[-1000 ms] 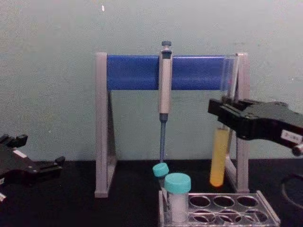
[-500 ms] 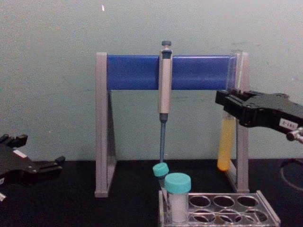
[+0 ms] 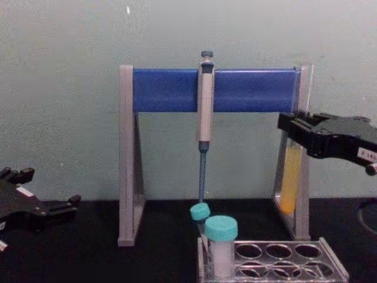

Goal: Pick up the test tube from the test tube rack, shake it, then place it back into the test tube rack.

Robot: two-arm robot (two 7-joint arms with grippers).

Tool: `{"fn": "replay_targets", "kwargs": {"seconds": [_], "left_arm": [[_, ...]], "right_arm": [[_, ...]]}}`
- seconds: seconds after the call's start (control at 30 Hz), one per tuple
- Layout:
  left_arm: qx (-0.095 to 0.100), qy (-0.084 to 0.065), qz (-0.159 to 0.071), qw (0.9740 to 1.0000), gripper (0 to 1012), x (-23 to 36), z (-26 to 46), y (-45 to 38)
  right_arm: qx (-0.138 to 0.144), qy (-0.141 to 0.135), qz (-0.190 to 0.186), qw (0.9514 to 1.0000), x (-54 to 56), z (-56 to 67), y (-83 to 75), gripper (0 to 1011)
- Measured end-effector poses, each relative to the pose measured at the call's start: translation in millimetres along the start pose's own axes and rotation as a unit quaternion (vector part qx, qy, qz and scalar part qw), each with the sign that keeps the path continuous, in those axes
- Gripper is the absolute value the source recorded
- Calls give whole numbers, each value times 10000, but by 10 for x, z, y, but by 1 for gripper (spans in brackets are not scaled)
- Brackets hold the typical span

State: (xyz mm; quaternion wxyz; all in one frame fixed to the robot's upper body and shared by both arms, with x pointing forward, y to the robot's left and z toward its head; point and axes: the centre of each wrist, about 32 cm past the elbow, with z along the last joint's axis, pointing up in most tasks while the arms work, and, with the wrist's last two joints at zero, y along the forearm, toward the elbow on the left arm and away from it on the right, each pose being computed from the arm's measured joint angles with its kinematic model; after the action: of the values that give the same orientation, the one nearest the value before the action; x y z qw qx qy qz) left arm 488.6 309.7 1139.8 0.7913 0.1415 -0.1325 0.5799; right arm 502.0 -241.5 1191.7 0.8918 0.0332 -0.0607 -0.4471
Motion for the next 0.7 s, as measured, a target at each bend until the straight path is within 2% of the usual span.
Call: {"fn": "replay_targets", "kwargs": {"seconds": [0.33, 0.5, 0.7], "left_arm": [[0, 0, 0, 10000, 1010, 0, 0, 0], [0, 0, 0, 10000, 1010, 0, 0, 0], [0, 0, 0, 10000, 1010, 0, 0, 0]], "right_arm": [[-49, -13, -186, 9998, -17, 54, -67, 232], [-91, -18, -329, 9994, -37, 79, -185, 232], [-142, 19, -276, 9995, -113, 116, -332, 232]]}}
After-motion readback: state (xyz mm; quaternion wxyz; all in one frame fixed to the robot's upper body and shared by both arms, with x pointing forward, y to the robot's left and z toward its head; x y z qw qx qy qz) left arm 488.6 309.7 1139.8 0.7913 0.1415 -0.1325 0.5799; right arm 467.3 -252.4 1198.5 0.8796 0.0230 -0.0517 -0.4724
